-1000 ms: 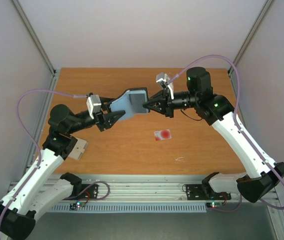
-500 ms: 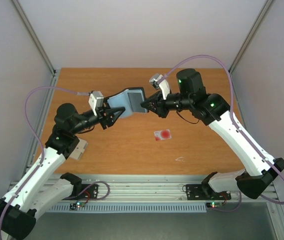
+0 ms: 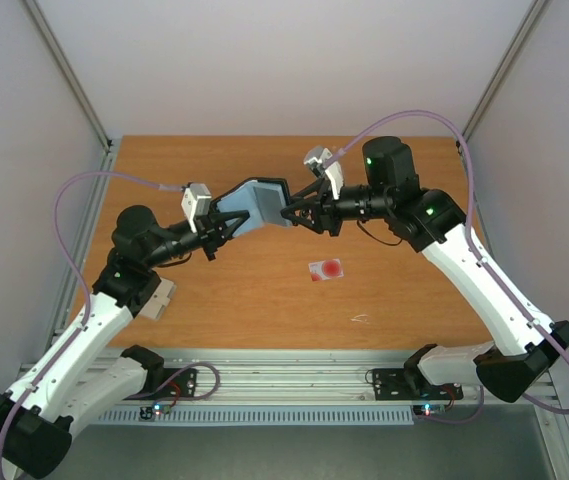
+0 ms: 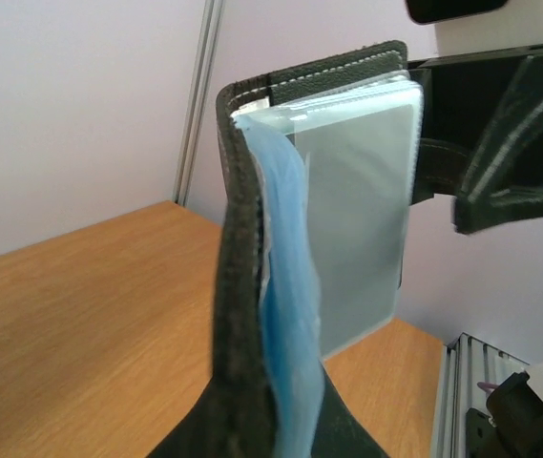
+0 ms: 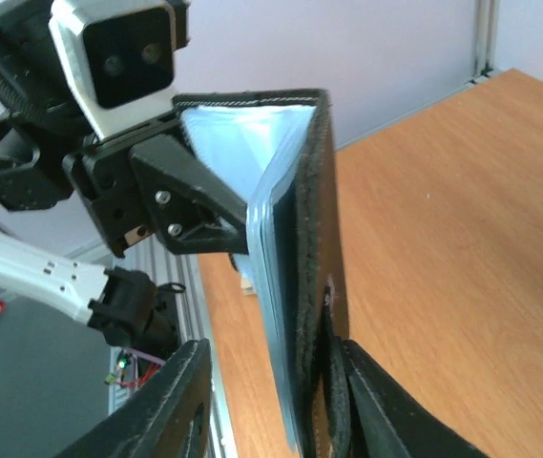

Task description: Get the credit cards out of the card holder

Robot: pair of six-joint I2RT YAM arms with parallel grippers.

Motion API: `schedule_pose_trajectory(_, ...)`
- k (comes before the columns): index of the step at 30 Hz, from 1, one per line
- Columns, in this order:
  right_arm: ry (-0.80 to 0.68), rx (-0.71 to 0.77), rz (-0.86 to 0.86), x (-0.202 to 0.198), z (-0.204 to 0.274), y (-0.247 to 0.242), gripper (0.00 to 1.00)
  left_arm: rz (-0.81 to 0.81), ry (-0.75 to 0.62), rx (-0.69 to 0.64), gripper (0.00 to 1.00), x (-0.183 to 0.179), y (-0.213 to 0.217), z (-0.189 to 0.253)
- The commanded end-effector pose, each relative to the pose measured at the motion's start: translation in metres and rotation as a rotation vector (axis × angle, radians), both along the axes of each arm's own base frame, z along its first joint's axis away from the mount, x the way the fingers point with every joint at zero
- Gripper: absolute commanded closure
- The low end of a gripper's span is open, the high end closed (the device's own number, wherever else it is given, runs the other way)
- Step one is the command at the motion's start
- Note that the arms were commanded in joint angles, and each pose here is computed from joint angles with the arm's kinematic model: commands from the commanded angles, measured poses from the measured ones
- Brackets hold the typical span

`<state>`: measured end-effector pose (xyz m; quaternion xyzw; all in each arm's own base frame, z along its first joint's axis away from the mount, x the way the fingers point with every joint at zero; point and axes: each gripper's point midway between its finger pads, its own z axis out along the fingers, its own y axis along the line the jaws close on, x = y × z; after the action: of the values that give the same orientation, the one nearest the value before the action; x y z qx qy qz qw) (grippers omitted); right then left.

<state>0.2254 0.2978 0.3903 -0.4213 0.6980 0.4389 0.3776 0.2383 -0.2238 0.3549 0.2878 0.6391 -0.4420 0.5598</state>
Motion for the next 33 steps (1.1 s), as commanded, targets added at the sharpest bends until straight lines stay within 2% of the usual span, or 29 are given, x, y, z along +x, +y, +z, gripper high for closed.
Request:
schedule_pose_trajectory(1, -0.027, 0.021, -0.064, 0.014, 0.006, -0.002, 0.67, -0.039, -0.117, -0.039, 1.0, -0.012, -0.001, 0.026)
schedule_pose_trajectory(11, -0.063, 0.047, -0.066, 0.016, 0.009, -0.009, 0.75, -0.05, -0.134, -0.045, 1.0, -0.018, 0.0, 0.028)
schedule_pose_trajectory(14, -0.052, 0.079, -0.063, 0.019, 0.013, -0.02, 0.7, -0.058, -0.145, -0.046, 1.0, -0.02, 0.0, 0.029)
schedule_pose_trajectory(17, -0.008, 0.101, 0.015, 0.009, 0.015, -0.02, 0.64, -0.071, -0.159, -0.04, 1.0, -0.023, -0.001, 0.029)
schedule_pose_trajectory(26, 0.014, 0.087, -0.019, 0.018, 0.006, -0.016, 0.65, -0.081, -0.17, -0.036, 1.0, -0.024, -0.002, 0.03)
schedule_pose_trajectory(33, -0.023, 0.063, -0.092, 0.033, 0.0, -0.013, 0.81, -0.103, -0.177, -0.033, 1.0, -0.027, -0.004, 0.031)
